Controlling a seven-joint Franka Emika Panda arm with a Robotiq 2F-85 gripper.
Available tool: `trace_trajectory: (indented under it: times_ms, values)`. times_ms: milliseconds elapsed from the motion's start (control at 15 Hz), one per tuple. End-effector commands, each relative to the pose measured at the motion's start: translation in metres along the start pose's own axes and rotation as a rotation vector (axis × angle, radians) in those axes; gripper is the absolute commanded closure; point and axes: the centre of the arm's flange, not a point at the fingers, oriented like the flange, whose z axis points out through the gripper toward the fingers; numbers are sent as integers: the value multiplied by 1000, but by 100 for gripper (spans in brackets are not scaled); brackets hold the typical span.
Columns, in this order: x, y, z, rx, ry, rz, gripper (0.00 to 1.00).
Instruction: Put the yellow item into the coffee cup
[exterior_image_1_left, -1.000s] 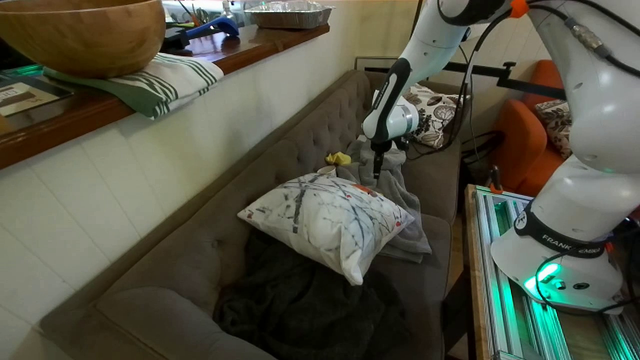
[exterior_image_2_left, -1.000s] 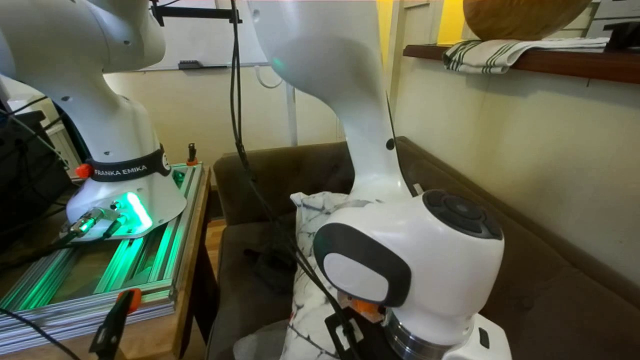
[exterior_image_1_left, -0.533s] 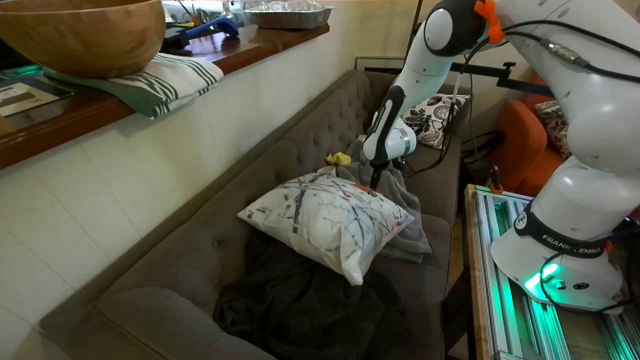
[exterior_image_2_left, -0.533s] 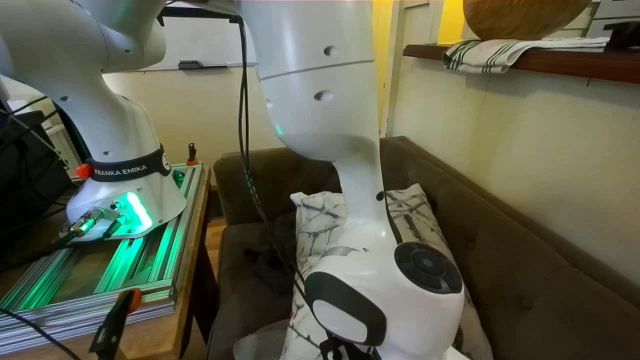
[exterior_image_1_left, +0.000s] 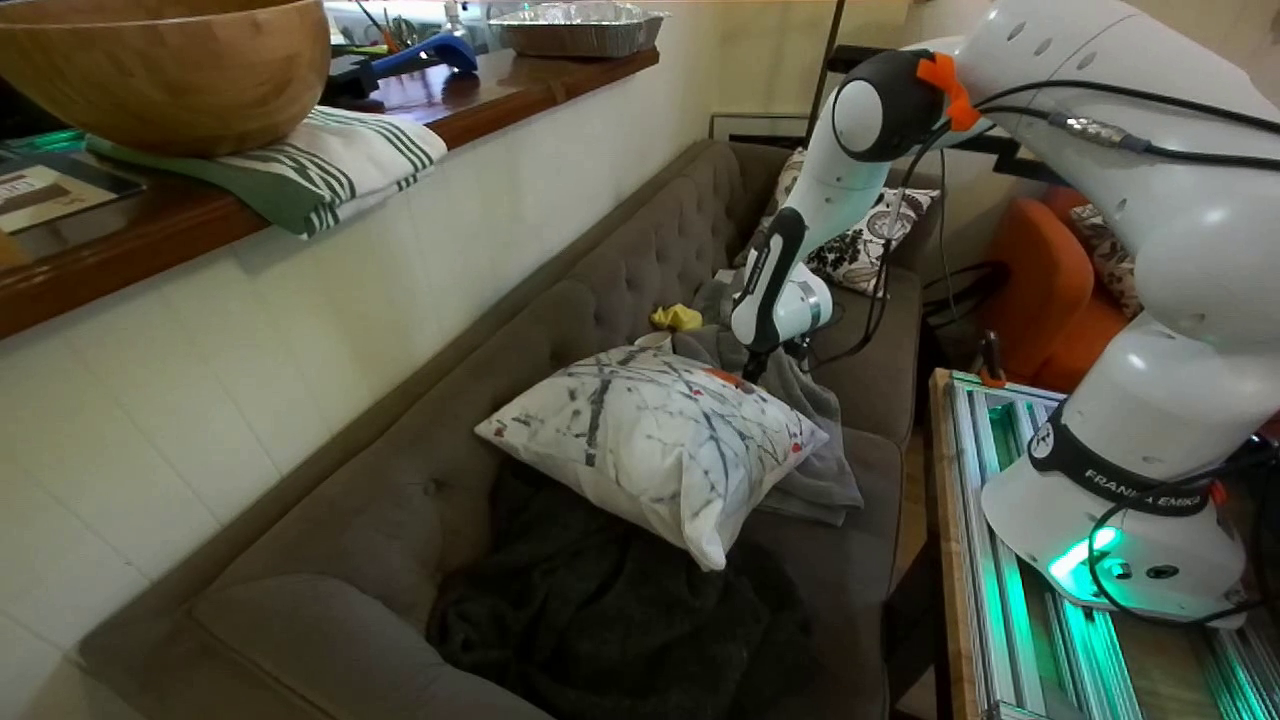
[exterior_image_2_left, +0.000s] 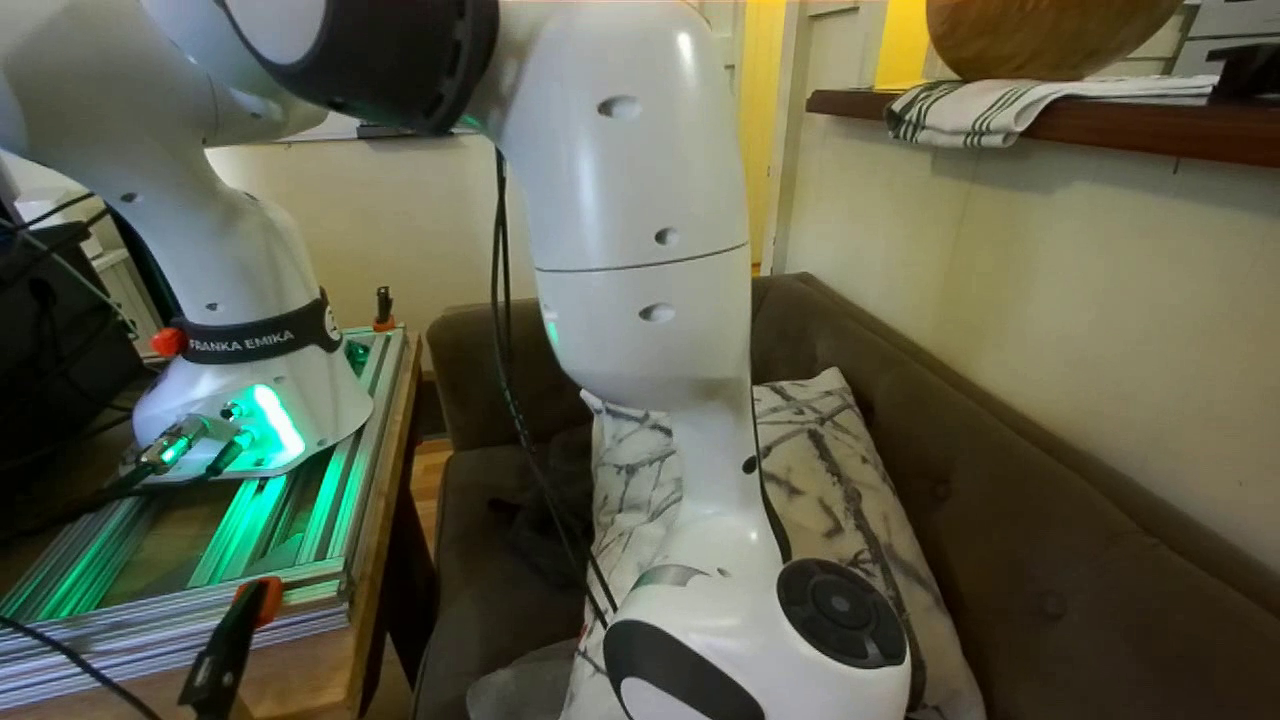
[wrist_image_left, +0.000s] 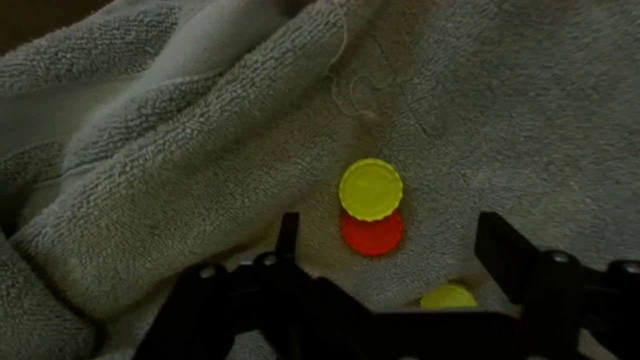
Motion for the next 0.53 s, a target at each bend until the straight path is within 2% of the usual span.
trace_trajectory:
  times_ms: [0,133,200,467]
  values:
    - [10,8,23,-24,-3,17,41]
    - [11,9,29,-31,-9,25,55]
    - [11,9,32,-30,-15,25,50]
    - [11,8,40,-32,-25,30,40]
